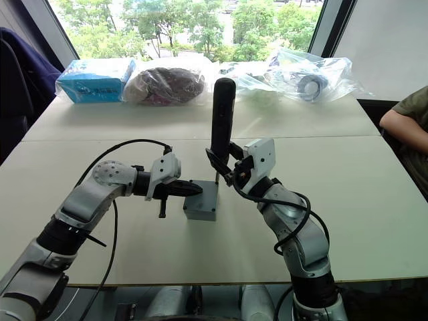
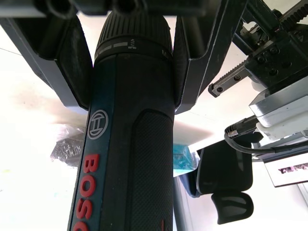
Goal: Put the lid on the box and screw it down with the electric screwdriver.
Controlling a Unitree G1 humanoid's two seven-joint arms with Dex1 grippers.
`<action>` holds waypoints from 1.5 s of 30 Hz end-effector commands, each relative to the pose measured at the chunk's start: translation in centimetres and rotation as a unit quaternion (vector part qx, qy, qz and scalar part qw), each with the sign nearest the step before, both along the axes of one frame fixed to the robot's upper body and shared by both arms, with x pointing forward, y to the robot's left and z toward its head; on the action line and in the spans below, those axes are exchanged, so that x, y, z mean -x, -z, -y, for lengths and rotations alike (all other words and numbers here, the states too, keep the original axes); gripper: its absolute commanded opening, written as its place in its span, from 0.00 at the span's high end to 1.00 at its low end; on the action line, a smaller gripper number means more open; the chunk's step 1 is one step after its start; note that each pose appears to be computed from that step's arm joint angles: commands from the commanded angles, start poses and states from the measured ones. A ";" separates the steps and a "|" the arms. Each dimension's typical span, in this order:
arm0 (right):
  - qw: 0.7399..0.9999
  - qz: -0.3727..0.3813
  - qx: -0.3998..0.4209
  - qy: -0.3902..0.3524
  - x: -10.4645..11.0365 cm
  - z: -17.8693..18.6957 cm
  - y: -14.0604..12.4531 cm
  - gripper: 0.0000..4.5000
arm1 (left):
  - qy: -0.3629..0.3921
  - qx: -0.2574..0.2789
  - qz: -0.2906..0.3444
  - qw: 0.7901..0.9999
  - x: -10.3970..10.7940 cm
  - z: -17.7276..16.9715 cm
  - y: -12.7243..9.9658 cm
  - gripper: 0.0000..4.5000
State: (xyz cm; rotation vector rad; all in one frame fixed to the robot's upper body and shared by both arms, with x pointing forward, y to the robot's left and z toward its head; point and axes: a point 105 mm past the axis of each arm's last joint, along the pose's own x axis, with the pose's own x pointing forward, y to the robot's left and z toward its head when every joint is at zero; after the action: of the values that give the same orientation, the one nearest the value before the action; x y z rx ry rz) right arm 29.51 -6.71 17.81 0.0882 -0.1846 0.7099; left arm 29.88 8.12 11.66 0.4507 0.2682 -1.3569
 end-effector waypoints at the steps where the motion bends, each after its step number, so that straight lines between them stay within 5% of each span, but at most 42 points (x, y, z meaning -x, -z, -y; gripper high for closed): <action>1: 0.999 -0.035 0.035 0.007 -0.3 -0.1 2.7 0.61 | -0.043 -0.086 -0.094 0.991 0.8 -2.2 6.3 1.00; 16: 0.990 -0.106 0.078 0.041 -0.8 1.1 7.5 0.61 | -0.043 -0.087 -0.097 0.991 1.2 -2.2 6.7 1.00; 45: 0.976 -0.158 0.132 0.065 -0.8 1.9 10.8 0.61 | -0.043 -0.086 -0.095 0.991 1.3 -2.0 6.8 1.00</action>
State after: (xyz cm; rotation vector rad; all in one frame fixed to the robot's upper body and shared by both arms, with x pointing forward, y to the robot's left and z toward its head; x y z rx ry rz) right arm 29.80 -6.15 15.52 0.0084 -0.1474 0.6760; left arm 29.77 8.40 10.35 0.4490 0.3071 -1.3287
